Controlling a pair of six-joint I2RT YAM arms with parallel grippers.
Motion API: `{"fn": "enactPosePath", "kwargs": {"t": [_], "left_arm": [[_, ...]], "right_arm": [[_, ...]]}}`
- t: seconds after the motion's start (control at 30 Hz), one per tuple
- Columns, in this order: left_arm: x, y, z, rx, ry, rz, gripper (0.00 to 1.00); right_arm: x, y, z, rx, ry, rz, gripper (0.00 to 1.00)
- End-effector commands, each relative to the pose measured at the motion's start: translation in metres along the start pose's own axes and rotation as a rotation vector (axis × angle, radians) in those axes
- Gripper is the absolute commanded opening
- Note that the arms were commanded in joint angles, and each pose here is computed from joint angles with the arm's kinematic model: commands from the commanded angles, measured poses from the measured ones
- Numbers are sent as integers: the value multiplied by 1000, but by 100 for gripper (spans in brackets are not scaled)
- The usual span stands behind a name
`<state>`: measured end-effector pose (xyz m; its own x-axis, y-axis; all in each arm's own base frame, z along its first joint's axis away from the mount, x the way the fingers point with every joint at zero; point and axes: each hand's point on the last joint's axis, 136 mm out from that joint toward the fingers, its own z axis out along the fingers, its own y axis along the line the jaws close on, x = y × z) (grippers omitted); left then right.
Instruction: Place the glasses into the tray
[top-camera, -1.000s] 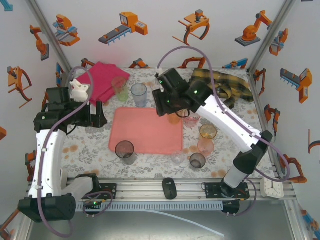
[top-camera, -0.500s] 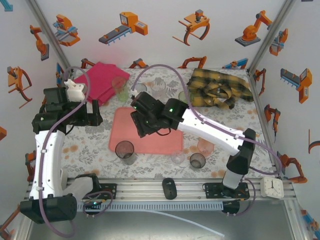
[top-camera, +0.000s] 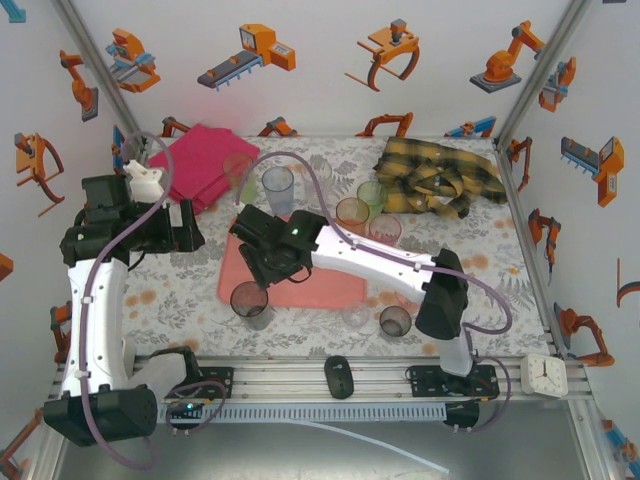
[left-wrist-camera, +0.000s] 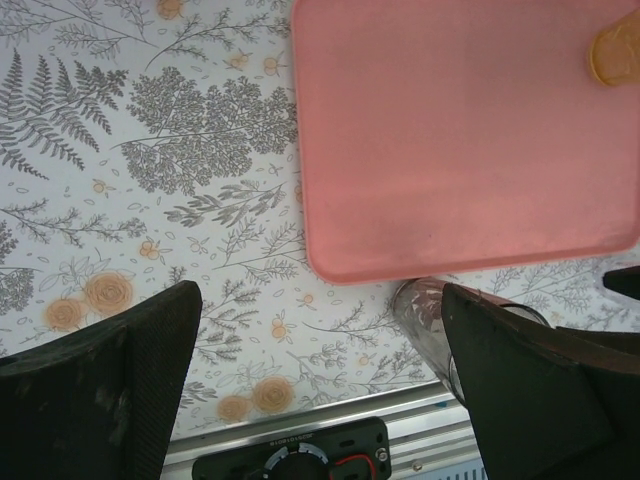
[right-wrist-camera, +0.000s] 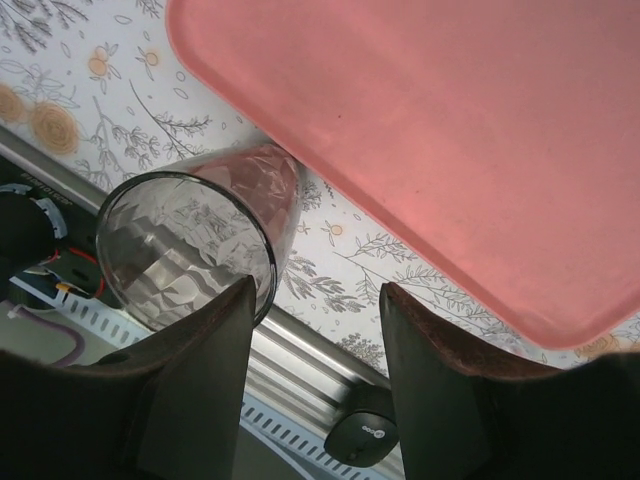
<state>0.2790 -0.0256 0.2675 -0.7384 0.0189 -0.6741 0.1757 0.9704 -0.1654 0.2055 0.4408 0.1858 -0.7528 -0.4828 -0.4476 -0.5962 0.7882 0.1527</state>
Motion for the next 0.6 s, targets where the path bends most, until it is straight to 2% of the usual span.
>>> {"fn": "enactPosePath", "kwargs": {"t": [0.0,0.33,0.57], "left_arm": [[-7,-10,-13,39,-27,7,97],[-5,-12,-13,59,-21,-2,97],[-5,-15,-18,66,-34,1,97]], "right_arm": [[-6,12,-2,-37,-13,11,50],[1,18,17,-54,34,-10,48],[5,12,25,-16,42,-22,44]]}}
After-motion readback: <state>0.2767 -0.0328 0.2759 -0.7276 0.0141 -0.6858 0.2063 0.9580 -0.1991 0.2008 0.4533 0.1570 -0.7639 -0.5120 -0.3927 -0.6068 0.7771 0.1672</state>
